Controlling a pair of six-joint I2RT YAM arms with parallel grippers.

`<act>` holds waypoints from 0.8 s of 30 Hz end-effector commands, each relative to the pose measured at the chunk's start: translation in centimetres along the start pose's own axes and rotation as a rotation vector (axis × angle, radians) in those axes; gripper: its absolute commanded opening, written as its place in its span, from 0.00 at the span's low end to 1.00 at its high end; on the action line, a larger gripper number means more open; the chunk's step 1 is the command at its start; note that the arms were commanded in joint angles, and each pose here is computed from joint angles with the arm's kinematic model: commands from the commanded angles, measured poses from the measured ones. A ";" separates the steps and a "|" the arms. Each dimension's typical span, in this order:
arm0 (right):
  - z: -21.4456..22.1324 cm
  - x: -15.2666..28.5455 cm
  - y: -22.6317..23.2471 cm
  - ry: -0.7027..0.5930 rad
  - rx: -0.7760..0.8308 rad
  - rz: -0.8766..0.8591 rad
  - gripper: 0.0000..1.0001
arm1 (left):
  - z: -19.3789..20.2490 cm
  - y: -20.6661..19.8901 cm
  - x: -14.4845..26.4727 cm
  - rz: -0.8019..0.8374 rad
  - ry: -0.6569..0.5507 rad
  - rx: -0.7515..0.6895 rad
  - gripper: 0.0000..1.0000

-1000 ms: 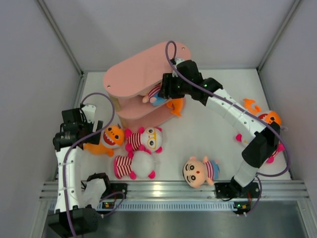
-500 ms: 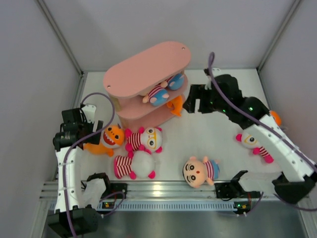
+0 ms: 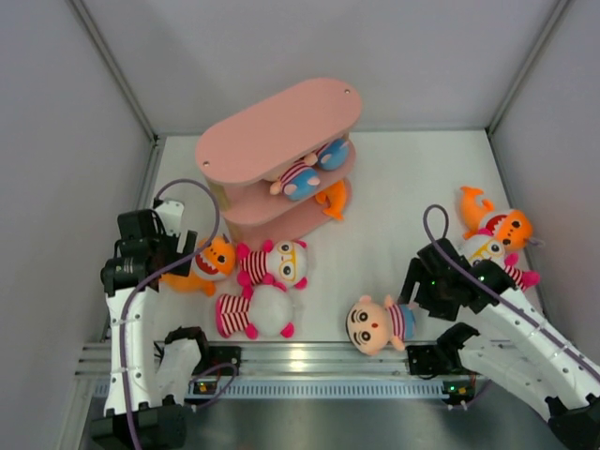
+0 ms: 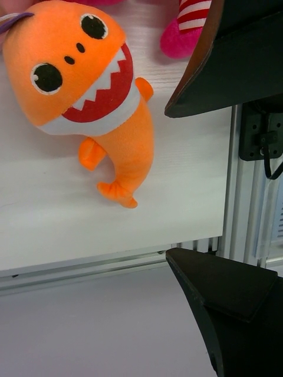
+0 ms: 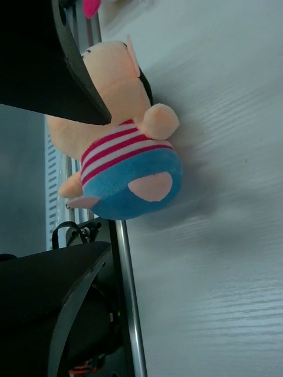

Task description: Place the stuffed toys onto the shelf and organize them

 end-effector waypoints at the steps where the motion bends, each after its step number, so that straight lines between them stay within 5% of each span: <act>1: 0.6 0.0 0.7 0.014 -0.127 -0.066 0.80 | -0.1 0.0 -0.2 -0.002 -0.013 -0.020 0.98; 5: 2.1 -2.8 1.2 0.112 -0.117 -0.075 0.78 | -0.3 0.3 0.0 -0.023 -0.016 -0.020 0.98; 11: 3.4 -4.7 1.6 0.186 -0.057 -0.128 0.51 | -0.2 1.2 0.4 -0.083 -0.002 -0.043 0.98; 14: 2.9 -3.2 3.2 0.180 -0.051 -0.232 0.07 | -0.1 1.2 0.4 -0.086 0.001 -0.043 0.98; 15: 2.8 -2.8 3.7 0.180 -0.055 -0.265 0.00 | -0.1 1.2 0.4 -0.086 -0.002 -0.043 0.98; 24: -1.9 9.7 12.6 0.122 -0.411 -0.867 0.00 | -0.3 1.1 0.3 -0.075 0.000 -0.024 0.98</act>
Point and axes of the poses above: each gripper's point midway between its finger pads, its own x axis back along the fingers, its own y axis along the line the jaws close on, z = x × y, the point moved 4 cm from there along x, back along the fingers, and after that the axes turned 2 degrees about -x, right-handed, at the moved point
